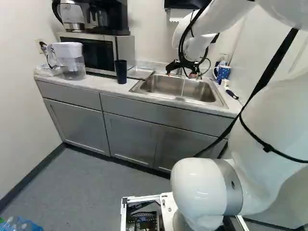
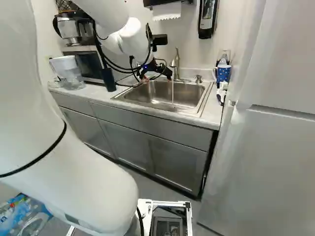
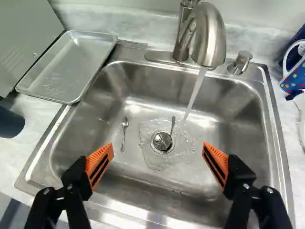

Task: Rinse the cup and place it in the tray

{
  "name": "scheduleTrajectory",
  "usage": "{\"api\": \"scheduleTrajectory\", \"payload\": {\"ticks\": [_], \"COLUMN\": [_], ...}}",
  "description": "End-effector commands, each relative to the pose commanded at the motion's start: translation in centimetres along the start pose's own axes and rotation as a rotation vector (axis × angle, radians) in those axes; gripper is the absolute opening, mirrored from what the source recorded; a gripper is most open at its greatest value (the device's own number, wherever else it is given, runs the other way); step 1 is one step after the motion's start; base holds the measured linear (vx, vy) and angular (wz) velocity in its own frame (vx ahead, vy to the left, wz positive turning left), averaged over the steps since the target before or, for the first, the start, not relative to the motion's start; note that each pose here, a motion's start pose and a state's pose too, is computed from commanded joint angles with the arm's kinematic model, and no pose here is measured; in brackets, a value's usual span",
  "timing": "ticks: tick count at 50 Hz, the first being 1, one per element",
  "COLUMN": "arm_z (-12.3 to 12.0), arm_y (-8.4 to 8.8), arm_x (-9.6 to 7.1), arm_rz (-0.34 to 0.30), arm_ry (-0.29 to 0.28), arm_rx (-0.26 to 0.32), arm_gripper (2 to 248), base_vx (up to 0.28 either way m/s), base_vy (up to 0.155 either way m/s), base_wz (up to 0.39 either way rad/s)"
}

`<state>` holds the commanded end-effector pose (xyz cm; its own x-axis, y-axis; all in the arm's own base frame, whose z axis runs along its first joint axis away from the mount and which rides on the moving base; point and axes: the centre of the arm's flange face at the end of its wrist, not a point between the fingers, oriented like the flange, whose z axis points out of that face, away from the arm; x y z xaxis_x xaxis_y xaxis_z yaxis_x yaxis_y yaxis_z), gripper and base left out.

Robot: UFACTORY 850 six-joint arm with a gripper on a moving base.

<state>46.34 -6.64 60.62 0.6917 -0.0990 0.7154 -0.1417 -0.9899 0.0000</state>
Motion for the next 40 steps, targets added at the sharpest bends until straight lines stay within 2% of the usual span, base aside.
{"api": "scheduleTrajectory", "payload": {"ticks": [29, 40], "arm_z": [0.0, -0.07], "arm_y": [-0.01, -0.55], "arm_x": [0.0, -0.08], "arm_rz": [0.0, -0.008], "arm_ry": [0.0, 0.0], "arm_rx": [0.0, 0.008], "arm_gripper": [247, 247], "base_vx": [0.0, 0.0], "base_vy": [0.0, 0.0], "base_wz": [0.0, 0.0]}}
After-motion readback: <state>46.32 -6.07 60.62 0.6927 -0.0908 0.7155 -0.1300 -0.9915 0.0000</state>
